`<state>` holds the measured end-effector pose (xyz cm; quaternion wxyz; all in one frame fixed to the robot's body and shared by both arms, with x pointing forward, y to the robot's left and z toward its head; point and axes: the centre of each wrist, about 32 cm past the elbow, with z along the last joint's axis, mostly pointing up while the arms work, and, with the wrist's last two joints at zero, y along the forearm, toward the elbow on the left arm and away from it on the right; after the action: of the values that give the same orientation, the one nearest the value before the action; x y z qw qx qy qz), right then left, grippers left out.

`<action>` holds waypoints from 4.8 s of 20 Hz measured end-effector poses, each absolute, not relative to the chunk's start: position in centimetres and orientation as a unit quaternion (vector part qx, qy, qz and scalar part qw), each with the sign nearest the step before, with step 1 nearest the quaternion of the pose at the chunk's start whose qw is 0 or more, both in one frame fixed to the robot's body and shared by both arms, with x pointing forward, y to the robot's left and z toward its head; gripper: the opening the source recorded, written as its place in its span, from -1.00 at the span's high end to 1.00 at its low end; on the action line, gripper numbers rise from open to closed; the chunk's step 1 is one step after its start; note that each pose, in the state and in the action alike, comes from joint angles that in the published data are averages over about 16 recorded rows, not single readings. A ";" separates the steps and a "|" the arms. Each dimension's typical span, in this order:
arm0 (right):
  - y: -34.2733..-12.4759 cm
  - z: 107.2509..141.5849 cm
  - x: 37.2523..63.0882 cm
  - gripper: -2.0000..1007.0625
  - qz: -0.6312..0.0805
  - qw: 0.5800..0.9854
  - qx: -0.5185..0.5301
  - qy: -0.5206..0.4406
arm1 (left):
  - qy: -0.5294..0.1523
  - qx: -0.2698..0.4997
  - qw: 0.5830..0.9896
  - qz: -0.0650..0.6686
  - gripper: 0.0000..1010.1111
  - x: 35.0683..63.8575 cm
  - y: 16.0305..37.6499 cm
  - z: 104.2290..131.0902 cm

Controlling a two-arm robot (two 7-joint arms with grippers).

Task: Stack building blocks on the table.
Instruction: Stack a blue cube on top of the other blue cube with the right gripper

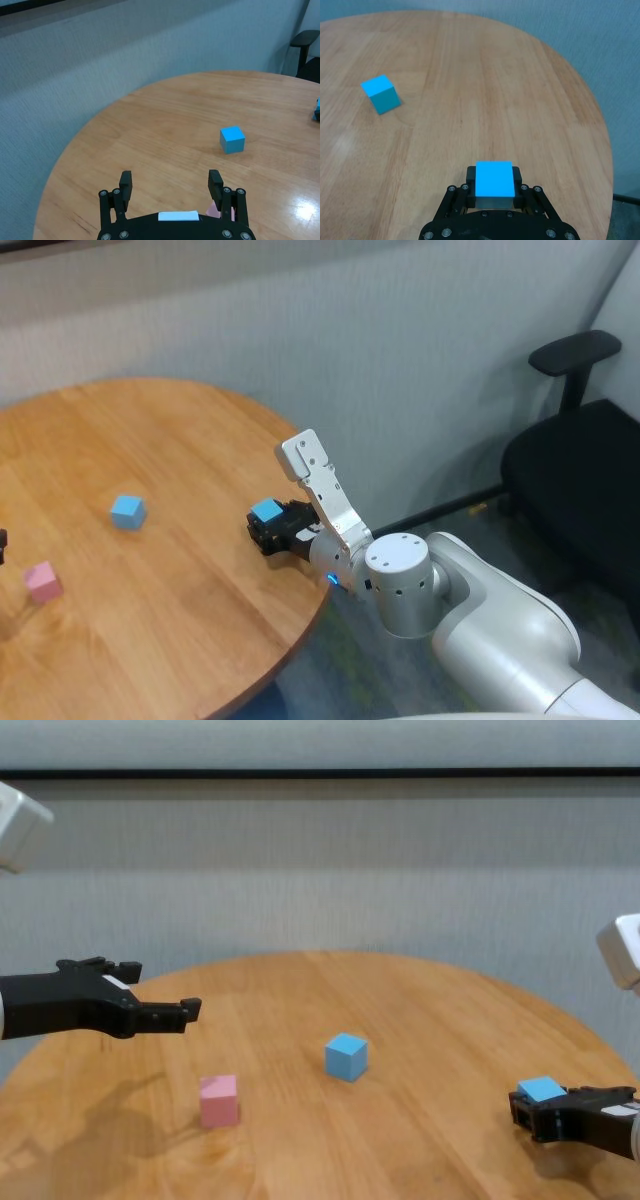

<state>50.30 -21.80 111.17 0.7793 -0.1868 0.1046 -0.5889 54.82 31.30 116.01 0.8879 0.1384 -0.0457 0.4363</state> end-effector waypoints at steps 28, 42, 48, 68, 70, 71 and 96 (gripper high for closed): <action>-22.1 116.0 52.3 0.26 -0.474 0.876 -0.088 0.008 | -0.046 0.138 0.888 0.436 -0.98 54.8 31.3 116.0; -19.2 114.5 54.7 0.26 -0.403 0.909 -0.098 0.033 | -0.046 0.138 0.888 0.436 -0.98 54.8 31.3 116.0; -19.4 113.8 55.8 0.26 -0.392 0.913 -0.109 0.030 | -0.046 0.138 0.888 0.436 -0.98 54.8 31.3 116.0; -17.7 112.3 58.5 0.26 -0.396 0.911 -0.112 0.036 | -0.046 0.138 0.888 0.436 -0.98 54.8 31.3 116.0; -17.5 112.1 58.6 0.26 -0.396 0.911 -0.112 0.037 | -0.046 0.138 0.888 0.436 -0.98 54.8 31.3 116.0; -17.4 112.0 58.7 0.26 -0.397 0.910 -0.112 0.037 | -0.046 0.138 0.888 0.436 -0.98 54.8 31.3 116.0; -17.0 110.8 59.9 0.26 -0.409 0.904 -0.119 0.036 | -0.046 0.138 0.888 0.436 -0.98 54.8 31.3 116.0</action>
<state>59.88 -17.01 110.82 0.9040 -0.1186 0.0361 -0.4091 54.82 31.30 116.01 0.8879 0.1384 -0.0457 0.4364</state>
